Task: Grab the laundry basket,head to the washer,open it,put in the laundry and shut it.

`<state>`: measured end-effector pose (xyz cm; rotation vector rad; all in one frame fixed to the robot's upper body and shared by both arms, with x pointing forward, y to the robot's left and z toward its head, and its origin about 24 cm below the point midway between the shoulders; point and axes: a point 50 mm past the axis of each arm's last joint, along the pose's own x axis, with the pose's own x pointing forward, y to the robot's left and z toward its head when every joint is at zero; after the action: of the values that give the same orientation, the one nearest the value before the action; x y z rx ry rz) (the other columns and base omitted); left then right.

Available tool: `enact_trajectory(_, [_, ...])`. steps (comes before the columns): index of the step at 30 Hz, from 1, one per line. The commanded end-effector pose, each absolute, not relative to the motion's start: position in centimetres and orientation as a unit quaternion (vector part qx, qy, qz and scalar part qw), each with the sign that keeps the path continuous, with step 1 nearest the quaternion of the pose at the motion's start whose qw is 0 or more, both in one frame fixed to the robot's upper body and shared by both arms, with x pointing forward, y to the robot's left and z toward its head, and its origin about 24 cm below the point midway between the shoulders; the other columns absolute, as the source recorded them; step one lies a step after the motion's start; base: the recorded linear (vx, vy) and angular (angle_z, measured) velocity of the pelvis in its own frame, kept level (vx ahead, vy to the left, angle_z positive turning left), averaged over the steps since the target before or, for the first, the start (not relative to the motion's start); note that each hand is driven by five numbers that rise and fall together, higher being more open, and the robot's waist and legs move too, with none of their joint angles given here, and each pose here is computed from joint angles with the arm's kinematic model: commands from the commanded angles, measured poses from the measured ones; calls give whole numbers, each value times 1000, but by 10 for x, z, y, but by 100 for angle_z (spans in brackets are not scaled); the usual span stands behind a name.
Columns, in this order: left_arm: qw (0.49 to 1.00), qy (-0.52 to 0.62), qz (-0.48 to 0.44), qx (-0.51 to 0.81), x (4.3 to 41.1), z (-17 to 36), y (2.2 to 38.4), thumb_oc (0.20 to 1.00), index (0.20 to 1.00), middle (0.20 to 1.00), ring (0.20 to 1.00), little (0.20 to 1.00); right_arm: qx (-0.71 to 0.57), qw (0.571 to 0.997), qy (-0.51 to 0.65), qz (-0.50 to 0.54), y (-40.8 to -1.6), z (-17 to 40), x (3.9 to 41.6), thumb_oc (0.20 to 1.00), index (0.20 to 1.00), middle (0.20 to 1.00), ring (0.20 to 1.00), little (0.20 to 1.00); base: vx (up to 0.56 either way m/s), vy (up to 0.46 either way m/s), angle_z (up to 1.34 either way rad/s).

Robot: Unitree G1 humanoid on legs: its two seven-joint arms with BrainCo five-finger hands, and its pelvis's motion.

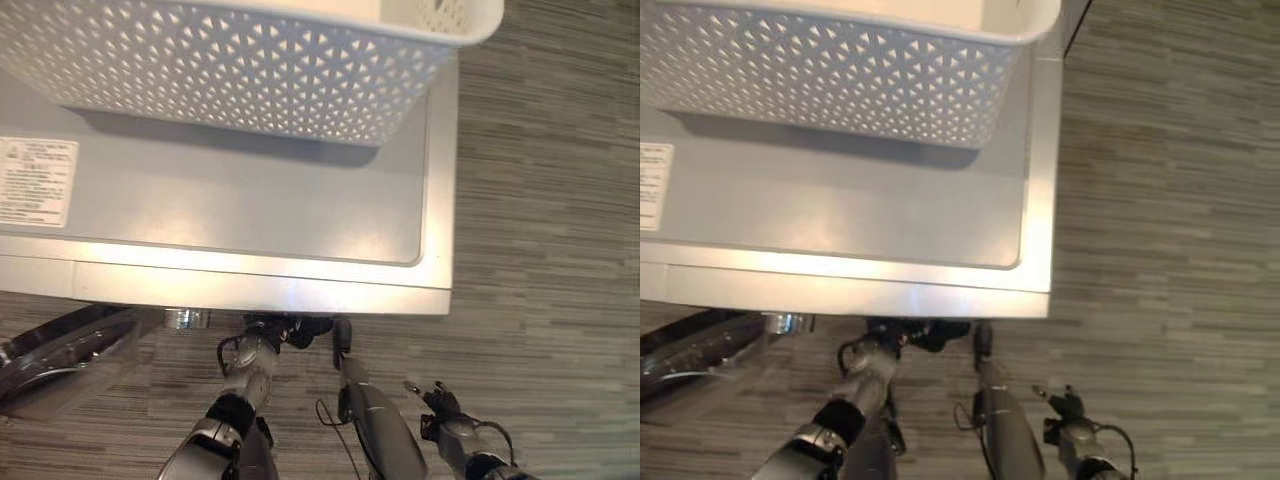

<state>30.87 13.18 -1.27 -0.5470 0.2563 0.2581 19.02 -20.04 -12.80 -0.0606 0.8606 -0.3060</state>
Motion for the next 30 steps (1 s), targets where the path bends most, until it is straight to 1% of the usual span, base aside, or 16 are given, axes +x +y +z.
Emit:
enact_trajectory(1, [934,81,200,-285,316,-2,157,200,200,200,200,200,-60,909,391,-129,-195,-123,197,1000,1000,1000,1000,1000,-39,-3,-3])
enact_trajectory(6, [917,41,261,-299,331,18,184,200,200,200,200,200,-65,918,372,-121,-191,-118,204,1000,1000,1000,1000,1000,-39,9,1])
enact_trajectory(7, [917,40,261,-299,331,18,184,200,200,200,200,200,-65,918,372,-120,-191,-118,204,1000,1000,1000,1000,1000,-40,23,2])
enact_trajectory(12, [893,-20,322,-315,345,50,224,200,200,200,200,200,-59,927,356,-106,-182,-115,209,1000,1000,1000,1000,1000,-32,10,-4])
enact_trajectory(13, [893,-21,322,-315,345,51,224,200,200,200,200,200,-59,927,355,-106,-181,-115,210,1000,1000,1000,1000,1000,-20,-3,-14])
enact_trajectory(14, [888,-36,331,-318,348,59,232,200,200,200,200,200,-59,928,353,-101,-180,-114,210,1000,1000,1000,1000,1000,72,6,-11])
enact_trajectory(15, [878,-70,339,-330,355,80,246,200,200,200,200,200,-59,930,351,-92,-176,-114,210,1000,1000,1000,1000,1000,-22,-6,-7])
enact_trajectory(16, [877,-83,338,-332,359,89,248,200,200,200,200,200,-61,931,349,-89,-176,-114,211,1000,1000,1000,1000,1000,76,10,-5])
enact_trajectory(18, [877,-104,328,-334,366,106,248,200,200,200,200,200,-67,931,349,-84,-176,-114,210,1000,1000,1000,1000,1000,44,12,1])
enact_trajectory(26, [879,-159,264,-364,393,167,221,200,200,200,200,200,-103,929,347,-75,-178,-112,215,1000,1000,1000,1000,1000,-19,22,7])
enact_trajectory(28, [881,-161,249,-367,398,178,214,200,200,200,200,200,-123,923,357,-75,-181,-114,213,1000,1000,1000,1000,1000,-39,0,26])
enact_trajectory(29, [889,-155,225,-367,405,187,202,200,200,200,200,200,-147,907,389,-68,-187,-123,200,1000,1000,1000,1000,1000,-19,-13,26])
enact_trajectory(30, [889,-155,225,-367,405,187,202,200,200,200,200,200,-147,907,389,-68,-187,-123,201,1000,1000,1000,1000,1000,-26,-19,19])
